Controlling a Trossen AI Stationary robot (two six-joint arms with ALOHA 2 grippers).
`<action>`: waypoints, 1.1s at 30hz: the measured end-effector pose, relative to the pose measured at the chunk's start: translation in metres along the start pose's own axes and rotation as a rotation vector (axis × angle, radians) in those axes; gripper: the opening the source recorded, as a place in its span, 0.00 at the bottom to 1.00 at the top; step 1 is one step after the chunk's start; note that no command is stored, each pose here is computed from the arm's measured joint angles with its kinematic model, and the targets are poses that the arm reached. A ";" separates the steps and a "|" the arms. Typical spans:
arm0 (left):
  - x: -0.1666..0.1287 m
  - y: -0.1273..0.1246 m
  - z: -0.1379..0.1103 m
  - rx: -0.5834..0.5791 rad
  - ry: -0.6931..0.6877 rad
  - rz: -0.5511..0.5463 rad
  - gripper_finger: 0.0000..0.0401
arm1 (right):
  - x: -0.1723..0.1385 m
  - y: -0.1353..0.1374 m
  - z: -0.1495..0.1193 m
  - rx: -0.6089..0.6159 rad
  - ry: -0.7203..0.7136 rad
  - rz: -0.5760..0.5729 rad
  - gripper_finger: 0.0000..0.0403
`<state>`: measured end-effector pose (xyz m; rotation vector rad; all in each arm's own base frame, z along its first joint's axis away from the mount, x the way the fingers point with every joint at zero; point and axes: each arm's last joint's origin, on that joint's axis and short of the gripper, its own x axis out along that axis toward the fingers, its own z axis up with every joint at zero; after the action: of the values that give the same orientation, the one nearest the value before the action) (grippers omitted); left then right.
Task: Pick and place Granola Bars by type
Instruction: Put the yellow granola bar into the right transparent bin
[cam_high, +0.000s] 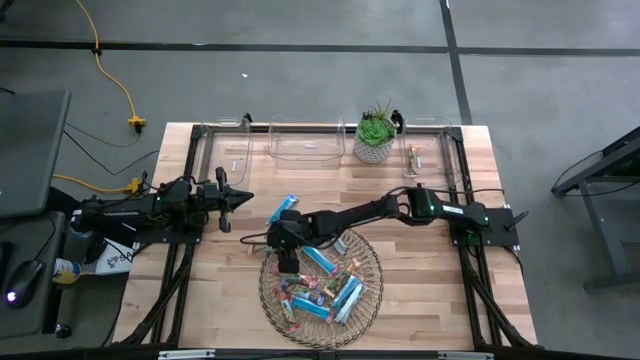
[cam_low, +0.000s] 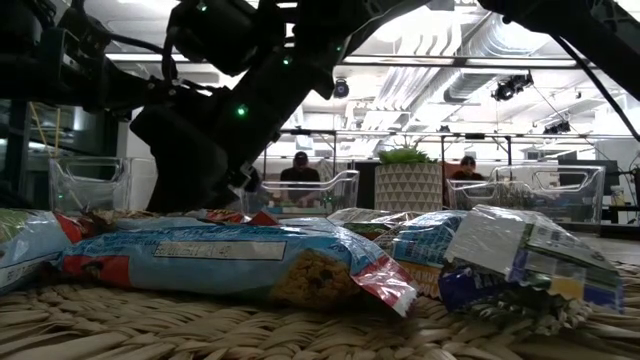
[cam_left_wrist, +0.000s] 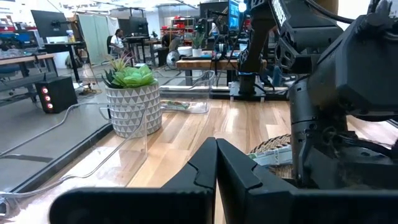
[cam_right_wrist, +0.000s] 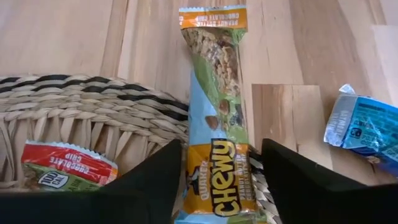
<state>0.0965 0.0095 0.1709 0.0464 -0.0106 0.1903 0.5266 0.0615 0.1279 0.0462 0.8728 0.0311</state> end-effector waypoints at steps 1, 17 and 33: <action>0.000 0.000 0.000 0.000 0.000 0.000 0.01 | 0.000 -0.001 0.000 0.004 0.002 0.004 0.47; 0.000 0.000 0.000 0.000 0.000 0.000 0.01 | 0.000 -0.001 -0.001 0.014 0.015 0.000 0.26; 0.000 0.000 0.000 0.000 0.000 0.000 0.01 | -0.012 0.003 0.009 0.022 -0.023 0.079 0.24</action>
<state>0.0965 0.0095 0.1709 0.0462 -0.0111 0.1903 0.5258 0.0641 0.1431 0.1019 0.8484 0.0949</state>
